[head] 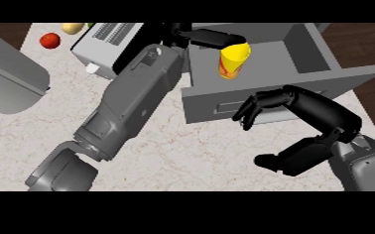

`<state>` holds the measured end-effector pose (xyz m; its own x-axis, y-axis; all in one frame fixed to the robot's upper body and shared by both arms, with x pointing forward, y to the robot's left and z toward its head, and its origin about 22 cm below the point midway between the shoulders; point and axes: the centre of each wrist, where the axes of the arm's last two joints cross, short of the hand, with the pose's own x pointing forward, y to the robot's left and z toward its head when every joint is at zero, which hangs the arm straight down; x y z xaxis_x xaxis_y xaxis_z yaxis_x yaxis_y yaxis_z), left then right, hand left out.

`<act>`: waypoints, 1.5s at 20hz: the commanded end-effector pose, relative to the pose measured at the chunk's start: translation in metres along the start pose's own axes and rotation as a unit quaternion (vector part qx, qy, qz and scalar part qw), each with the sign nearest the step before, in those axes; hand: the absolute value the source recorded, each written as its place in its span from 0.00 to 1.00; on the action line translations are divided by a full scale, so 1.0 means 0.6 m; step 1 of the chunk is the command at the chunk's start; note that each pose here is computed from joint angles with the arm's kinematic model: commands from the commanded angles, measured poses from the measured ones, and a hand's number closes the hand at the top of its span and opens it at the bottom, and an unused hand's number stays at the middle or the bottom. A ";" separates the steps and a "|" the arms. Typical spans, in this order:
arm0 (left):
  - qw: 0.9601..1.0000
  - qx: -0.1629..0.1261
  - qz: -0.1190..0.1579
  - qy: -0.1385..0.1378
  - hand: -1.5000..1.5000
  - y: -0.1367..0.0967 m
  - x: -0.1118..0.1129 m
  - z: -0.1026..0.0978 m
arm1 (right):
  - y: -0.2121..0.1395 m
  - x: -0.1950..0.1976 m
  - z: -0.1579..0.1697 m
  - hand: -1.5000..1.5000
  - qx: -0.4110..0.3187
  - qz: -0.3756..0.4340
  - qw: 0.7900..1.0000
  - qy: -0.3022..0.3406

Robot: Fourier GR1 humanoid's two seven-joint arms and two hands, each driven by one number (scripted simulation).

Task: Pick up the cup, place it into the drawer and close the drawer

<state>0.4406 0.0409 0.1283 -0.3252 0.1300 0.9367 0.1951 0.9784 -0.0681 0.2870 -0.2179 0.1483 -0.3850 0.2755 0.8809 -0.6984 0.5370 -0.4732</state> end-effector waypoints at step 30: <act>0.996 0.011 0.092 -0.008 0.00 0.156 -0.065 0.094 | -0.123 -0.258 -0.059 1.00 -0.174 0.147 0.956 0.184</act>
<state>0.4255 0.1309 0.0733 -0.3173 0.2979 0.9003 0.2202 0.9466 -0.2356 0.4030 -0.2523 0.0254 -0.2569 0.6888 0.6779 -0.4170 0.5538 -0.7207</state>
